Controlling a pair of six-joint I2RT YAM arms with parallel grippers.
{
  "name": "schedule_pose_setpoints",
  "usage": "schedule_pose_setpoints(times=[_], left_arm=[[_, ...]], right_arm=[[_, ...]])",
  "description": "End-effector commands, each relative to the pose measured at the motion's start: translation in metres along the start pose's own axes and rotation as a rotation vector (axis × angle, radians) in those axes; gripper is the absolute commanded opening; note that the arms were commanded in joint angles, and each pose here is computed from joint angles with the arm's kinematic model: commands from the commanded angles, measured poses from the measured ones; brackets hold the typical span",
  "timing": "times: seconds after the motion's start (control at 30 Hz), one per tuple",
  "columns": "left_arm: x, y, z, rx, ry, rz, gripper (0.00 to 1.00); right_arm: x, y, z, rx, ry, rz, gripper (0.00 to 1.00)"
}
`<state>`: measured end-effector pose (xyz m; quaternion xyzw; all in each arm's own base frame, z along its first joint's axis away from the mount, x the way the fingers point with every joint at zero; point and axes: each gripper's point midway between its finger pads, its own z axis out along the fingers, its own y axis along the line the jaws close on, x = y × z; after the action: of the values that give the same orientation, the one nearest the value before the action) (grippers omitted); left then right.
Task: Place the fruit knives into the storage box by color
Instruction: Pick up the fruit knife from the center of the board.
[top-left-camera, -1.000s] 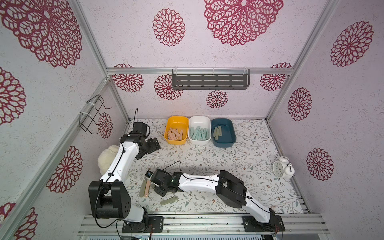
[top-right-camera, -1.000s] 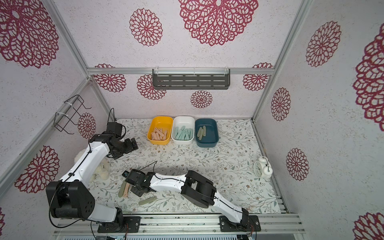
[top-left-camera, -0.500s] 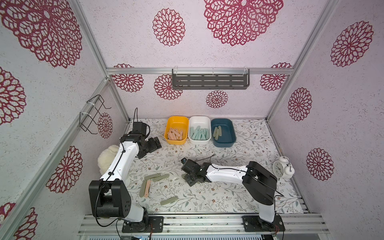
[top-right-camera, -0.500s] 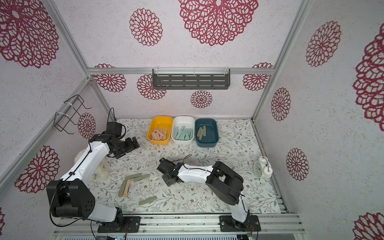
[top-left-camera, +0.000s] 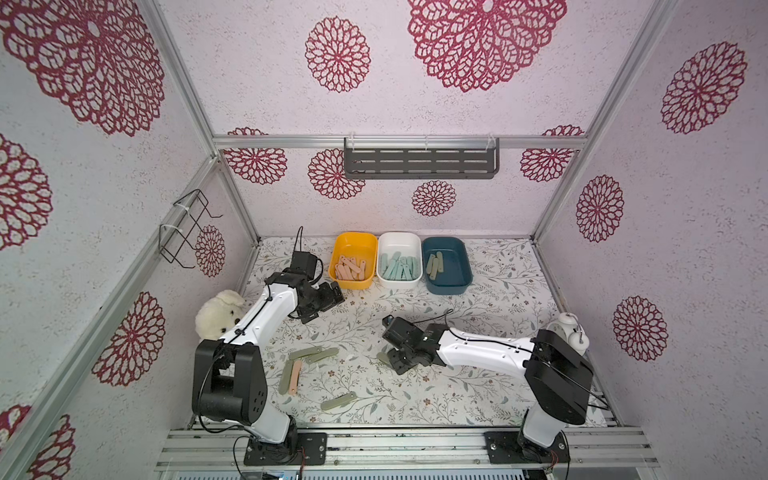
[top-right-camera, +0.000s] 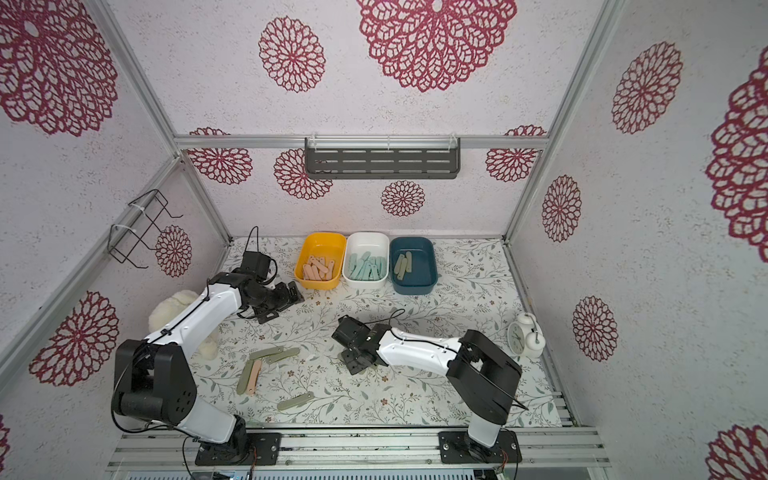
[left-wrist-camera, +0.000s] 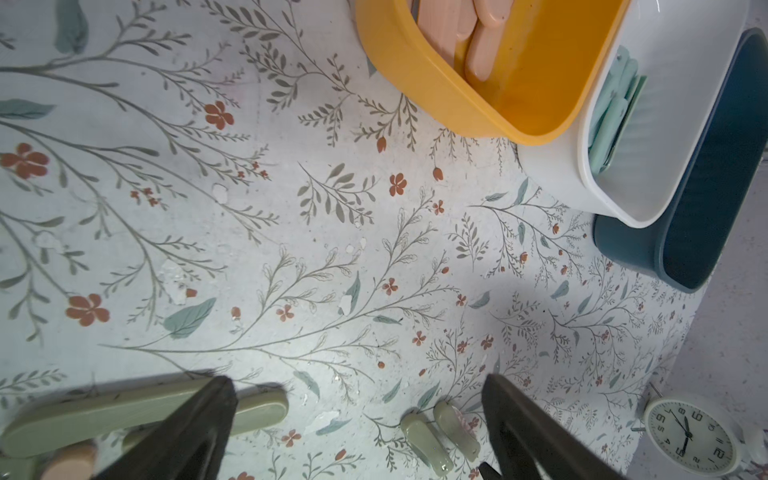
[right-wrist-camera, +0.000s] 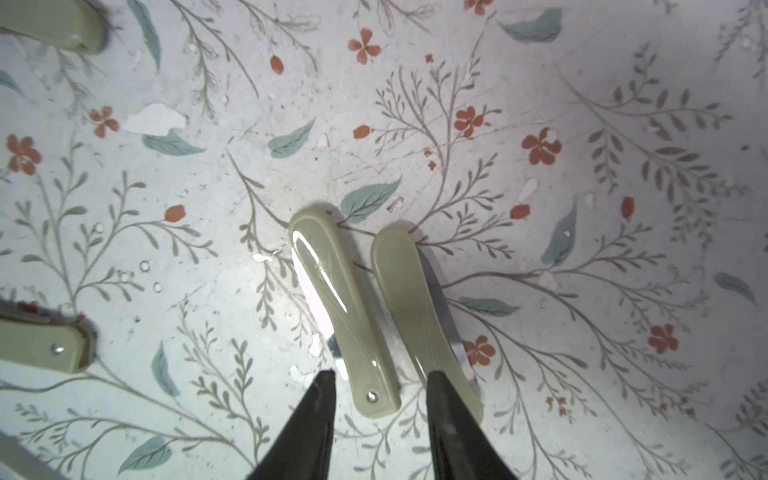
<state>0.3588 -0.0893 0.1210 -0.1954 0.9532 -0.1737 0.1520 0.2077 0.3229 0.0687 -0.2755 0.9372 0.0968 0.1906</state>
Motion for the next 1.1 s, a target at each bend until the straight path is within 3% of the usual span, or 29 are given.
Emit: schedule_pose_setpoints(times=[0.0,0.27,0.43,0.8,0.97,1.07], left_arm=[[-0.006,-0.009,0.006,0.034,-0.016,-0.007,0.97],[-0.006,-0.019,0.017,0.026,0.011,0.02,0.97],[-0.008,-0.02,0.02,0.017,0.015,0.028,0.97],[-0.019,-0.022,0.03,-0.008,0.039,0.056,0.97],[-0.022,-0.02,0.028,-0.012,0.035,0.059,0.97],[-0.022,-0.02,0.027,-0.011,0.035,0.061,0.97]], right_arm=[[0.019,-0.016,-0.009,0.005,0.029,0.046,0.44],[0.04,-0.018,0.005,-0.078,0.053,0.091,0.48],[0.048,-0.025,0.021,-0.041,0.073,0.06,0.49],[0.007,-0.041,0.063,0.018,0.081,-0.036,0.51],[0.002,-0.04,0.07,0.011,0.1,-0.042,0.47],[0.005,-0.042,0.073,0.005,0.115,-0.029,0.39]])
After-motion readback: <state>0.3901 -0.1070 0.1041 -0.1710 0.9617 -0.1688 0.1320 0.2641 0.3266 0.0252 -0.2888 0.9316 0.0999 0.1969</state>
